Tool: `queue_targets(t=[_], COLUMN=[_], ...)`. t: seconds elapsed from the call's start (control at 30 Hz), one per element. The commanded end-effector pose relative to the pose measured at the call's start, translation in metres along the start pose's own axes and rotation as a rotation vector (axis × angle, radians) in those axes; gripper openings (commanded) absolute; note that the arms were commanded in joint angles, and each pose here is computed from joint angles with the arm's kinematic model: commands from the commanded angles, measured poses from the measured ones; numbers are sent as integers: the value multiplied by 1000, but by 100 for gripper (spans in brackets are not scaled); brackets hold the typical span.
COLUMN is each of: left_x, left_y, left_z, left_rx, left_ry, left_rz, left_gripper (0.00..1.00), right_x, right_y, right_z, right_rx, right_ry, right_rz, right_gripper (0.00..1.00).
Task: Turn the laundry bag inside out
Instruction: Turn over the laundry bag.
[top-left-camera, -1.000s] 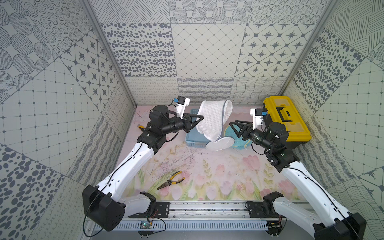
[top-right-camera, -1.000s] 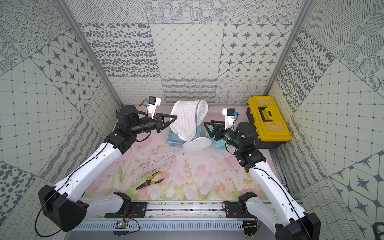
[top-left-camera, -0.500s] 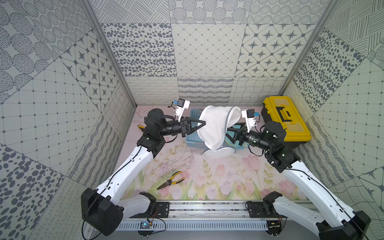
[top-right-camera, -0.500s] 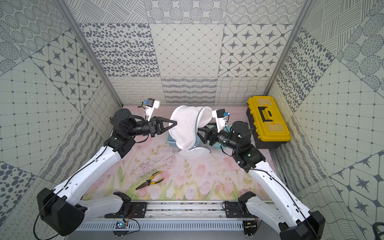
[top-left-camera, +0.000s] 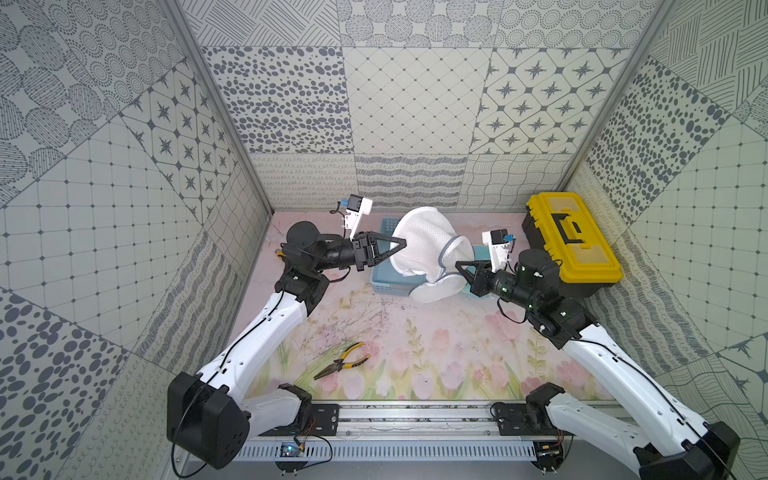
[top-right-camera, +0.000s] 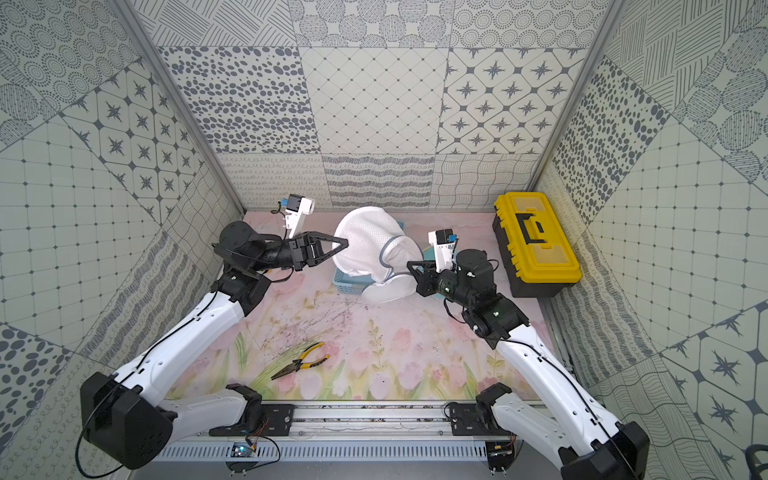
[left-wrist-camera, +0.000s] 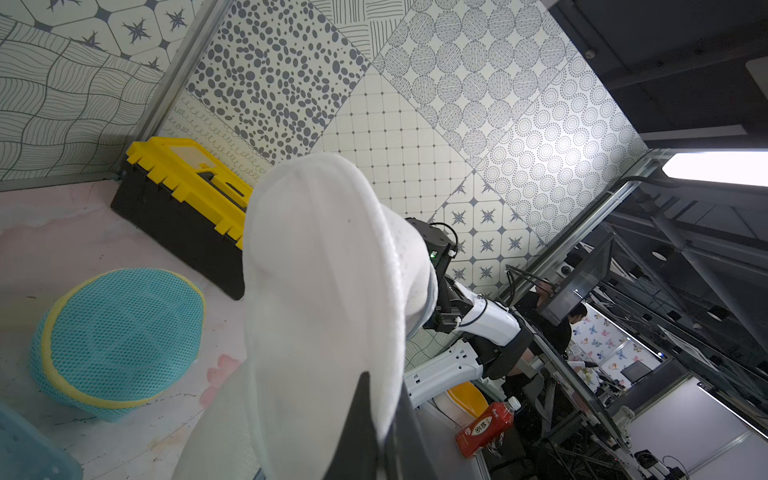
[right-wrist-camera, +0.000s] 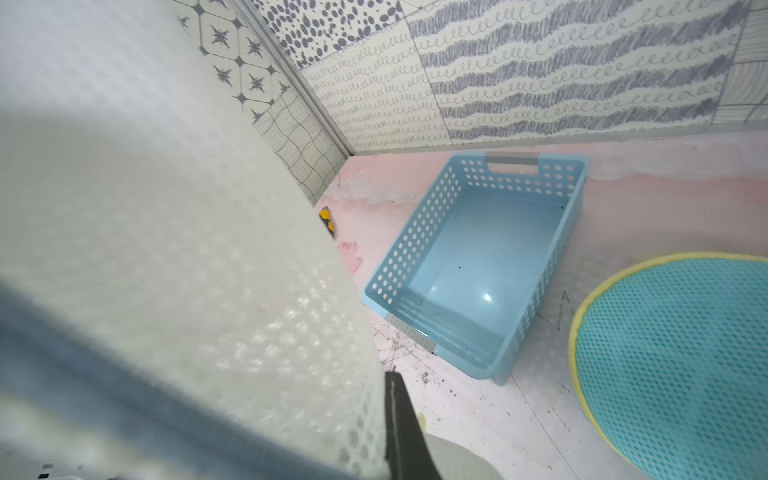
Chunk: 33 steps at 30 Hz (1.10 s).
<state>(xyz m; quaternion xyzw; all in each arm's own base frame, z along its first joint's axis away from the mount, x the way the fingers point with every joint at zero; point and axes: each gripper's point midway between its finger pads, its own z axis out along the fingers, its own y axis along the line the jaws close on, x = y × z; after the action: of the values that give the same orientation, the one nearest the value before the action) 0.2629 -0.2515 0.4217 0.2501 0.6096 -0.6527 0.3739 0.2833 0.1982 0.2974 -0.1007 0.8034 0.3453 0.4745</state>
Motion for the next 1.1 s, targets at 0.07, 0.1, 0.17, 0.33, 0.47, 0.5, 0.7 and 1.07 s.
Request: queue_targets(t=[0.07,0.1,0.17,0.33,0.47,0.5,0.7,1.07], left_x=[-8,-6,-5,-3,-2,-2,-1,-2], left_y=[-23,-23,-24,-22,-23,-22,-24,-30], left_z=[-4,-4,-4,-4,-3,-3,-3,-3], left_rx=[65,62,63,71,79,79,103,151], left_ry=[3,5,13,27,32,31,31,30], left_rz=[71,74,80,78,81,79,72,54], left_gripper=[0,0,0,0,0,0,0,0], right_x=[-19,-25,-33,-41,-47,-48,-48,-43], right_y=[5,15,38,93,112,113,105,84], right_z=[-30,-38,-58,-88,-82,-77,-38,-4], right_rx=[25,-15,-100,-363,-496,-513,-454,-368], right_ry=[-87,-112,-152,-152,-142,-142,-116,-88], right_rz=[-54,-81,-148,-203,-101,-74,-5,54], right_gripper=[57,61,61,55,41,39,37,55])
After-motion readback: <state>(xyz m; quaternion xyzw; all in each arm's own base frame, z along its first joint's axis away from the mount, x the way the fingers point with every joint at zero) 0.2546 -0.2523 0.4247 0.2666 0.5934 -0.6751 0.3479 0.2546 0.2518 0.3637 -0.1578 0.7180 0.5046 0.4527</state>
